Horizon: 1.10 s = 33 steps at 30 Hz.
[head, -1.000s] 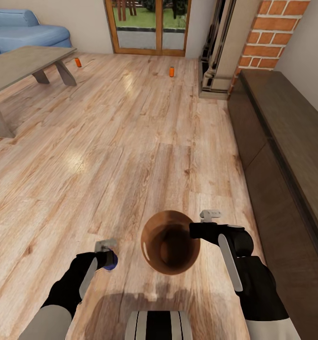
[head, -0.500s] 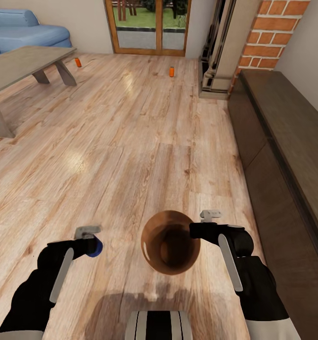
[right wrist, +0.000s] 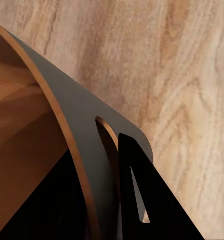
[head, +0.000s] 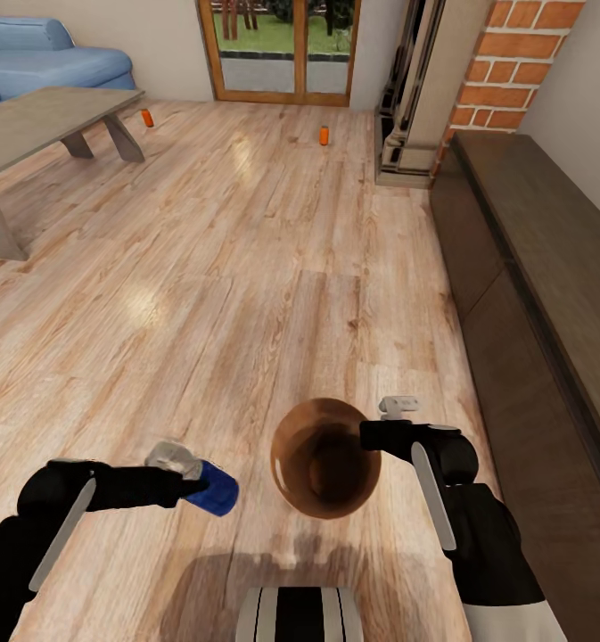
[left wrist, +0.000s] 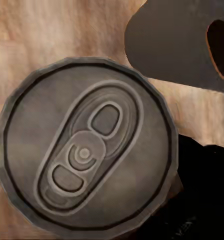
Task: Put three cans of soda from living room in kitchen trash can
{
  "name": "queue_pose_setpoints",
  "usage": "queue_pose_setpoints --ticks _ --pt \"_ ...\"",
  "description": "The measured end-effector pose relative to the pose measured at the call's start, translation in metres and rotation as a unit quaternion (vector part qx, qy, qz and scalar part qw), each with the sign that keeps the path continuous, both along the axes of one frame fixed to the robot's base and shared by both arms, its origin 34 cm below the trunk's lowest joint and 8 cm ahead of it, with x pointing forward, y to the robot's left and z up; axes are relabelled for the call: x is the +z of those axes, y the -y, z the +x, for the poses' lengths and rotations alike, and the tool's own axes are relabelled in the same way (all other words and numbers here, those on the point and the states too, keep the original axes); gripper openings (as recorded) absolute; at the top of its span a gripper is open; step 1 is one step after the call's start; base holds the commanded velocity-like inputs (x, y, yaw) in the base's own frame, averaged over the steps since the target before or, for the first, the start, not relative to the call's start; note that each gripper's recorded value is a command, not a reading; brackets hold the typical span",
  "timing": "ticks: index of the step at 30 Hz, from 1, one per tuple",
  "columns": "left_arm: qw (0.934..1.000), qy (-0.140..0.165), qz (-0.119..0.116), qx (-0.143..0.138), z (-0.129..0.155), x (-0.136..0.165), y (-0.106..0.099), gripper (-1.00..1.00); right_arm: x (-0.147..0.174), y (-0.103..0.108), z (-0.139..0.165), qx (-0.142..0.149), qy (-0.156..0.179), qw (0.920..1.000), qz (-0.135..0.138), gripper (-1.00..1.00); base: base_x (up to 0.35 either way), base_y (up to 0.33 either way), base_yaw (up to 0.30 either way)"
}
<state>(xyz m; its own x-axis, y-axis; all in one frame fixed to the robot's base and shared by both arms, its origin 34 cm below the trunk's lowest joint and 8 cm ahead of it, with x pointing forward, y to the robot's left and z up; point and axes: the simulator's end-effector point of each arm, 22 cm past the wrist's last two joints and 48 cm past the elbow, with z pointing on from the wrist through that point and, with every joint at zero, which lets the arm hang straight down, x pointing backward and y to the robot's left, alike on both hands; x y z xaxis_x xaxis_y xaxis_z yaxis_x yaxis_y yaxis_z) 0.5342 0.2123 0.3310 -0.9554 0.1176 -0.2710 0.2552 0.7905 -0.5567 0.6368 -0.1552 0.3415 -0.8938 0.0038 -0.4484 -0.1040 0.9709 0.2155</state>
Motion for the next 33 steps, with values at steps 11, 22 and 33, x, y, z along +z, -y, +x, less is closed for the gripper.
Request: queue_pose_setpoints --ticks 11,22,33 --pt "0.9953 -0.019 -0.08 -0.052 -0.022 0.024 0.026 -1.0 0.0 0.0 0.0 0.002 0.001 1.0 -0.003 -1.0 0.0 0.0 0.0" --pt "0.9954 -0.036 -0.074 -0.048 -0.03 0.008 0.022 -1.0 -0.004 0.02 0.001 0.004 0.004 0.9984 -0.056 -1.0 0.0 0.0 0.0" --pt "0.996 -0.062 -0.054 -0.034 -0.039 -0.011 0.003 -1.0 -0.005 0.042 0.003 0.007 0.009 0.9937 -0.111 -1.0 0.0 0.0 0.0"
